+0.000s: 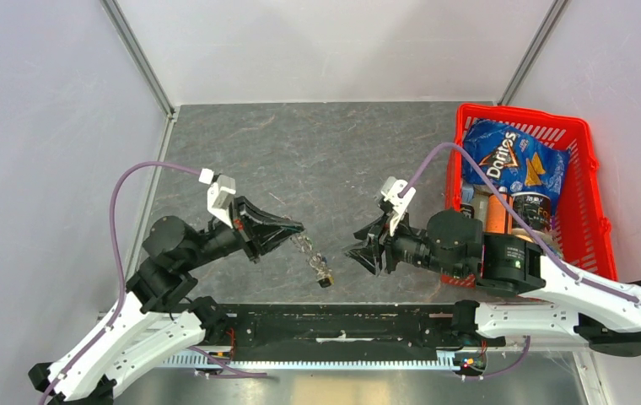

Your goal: Put the keys on the keyring

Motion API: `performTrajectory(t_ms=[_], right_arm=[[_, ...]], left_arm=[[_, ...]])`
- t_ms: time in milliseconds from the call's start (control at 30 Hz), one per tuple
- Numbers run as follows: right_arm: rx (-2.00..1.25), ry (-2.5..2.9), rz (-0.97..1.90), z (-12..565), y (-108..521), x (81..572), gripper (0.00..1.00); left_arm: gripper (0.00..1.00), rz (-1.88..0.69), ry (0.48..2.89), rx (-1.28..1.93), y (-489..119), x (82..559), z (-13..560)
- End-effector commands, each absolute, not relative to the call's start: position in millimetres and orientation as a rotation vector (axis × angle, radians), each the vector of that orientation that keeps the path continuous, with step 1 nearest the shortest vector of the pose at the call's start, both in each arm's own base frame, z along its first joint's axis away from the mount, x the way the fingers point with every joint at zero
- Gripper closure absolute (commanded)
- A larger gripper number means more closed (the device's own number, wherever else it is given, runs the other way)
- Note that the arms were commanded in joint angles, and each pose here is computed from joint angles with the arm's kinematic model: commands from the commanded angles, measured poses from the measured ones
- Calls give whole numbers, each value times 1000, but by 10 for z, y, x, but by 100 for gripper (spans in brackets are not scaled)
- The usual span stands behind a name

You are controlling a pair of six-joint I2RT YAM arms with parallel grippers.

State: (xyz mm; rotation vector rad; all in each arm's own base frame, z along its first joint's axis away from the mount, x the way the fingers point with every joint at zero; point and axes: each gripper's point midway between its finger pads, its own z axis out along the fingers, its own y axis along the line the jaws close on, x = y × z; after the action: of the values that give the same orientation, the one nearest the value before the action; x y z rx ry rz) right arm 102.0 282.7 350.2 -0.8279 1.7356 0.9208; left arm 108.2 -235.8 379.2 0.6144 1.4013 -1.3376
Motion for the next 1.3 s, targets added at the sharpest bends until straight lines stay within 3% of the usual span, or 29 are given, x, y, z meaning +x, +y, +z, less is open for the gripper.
performTrajectory(t_ms=[0, 467, 867, 1200, 1267], right_arm=[[-694, 1797, 806, 3333, 2626, 1202, 48], [-608, 1895, 752, 3012, 2323, 1195, 46], [-587, 1926, 760, 2877, 2244, 1156, 42], [-503, 1927, 750, 2826, 2090, 1192, 24], [-501, 1936, 748, 2787, 2089, 1190, 3]], left_arm=[[98, -1203, 1464, 472, -2338, 1461, 3671], [98, -937, 1852, 95, -2298, 2191, 2520], [98, -730, 2107, 5, -2400, 2523, 1650], [98, -627, 2142, -6, -2617, 2916, 1355], [98, -618, 2151, -4, -2676, 2996, 1298]])
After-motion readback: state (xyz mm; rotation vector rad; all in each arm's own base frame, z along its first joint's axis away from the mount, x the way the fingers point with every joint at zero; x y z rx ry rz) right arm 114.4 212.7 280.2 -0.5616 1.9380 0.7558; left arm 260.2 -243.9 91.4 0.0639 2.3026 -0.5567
